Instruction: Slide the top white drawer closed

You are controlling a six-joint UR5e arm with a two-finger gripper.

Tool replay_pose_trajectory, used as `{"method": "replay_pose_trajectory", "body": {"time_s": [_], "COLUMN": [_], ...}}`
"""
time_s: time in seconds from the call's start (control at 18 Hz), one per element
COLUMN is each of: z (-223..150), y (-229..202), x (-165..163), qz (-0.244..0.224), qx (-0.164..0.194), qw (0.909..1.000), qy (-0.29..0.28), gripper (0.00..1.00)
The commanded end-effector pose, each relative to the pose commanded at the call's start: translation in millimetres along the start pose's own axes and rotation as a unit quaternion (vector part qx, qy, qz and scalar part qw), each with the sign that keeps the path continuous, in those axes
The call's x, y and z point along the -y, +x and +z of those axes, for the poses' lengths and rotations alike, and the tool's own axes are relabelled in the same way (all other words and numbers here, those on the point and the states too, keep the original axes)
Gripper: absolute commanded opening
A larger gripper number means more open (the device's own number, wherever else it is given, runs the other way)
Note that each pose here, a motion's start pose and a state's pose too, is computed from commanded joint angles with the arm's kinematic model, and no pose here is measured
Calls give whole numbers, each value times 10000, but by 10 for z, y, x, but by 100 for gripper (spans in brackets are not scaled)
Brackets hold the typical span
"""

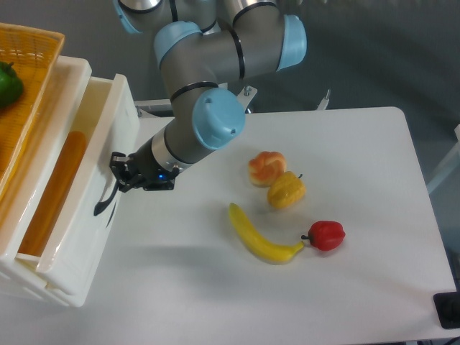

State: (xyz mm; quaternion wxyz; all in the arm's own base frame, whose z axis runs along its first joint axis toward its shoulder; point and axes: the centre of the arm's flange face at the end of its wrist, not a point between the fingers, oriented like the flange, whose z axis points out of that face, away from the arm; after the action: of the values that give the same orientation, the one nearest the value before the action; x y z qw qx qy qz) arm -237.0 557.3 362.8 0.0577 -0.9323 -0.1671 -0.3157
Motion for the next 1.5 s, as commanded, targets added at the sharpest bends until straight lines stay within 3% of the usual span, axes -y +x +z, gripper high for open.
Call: {"method": "replay_pose_trajectory", "body": {"time_s": [0.94, 1.06, 1.11, 1.28, 1.33, 1.39, 1.5], "z": [95, -26, -105, -370, -476, -579, -796], "y": [184, 44, -47, -355, -445, -544, -740], "x": [2, 27, 41, 56, 66, 69, 57], "qz": [121, 144, 128, 58, 41, 32, -12], "qx": [83, 317, 508, 963, 1115, 1302, 1672], "qw": [9999, 9994, 9986, 9948, 9929, 9902, 9835], "qy": [-90, 10, 77, 317, 416, 497, 694], "gripper": [0, 28, 32, 62, 94, 100, 100]}}
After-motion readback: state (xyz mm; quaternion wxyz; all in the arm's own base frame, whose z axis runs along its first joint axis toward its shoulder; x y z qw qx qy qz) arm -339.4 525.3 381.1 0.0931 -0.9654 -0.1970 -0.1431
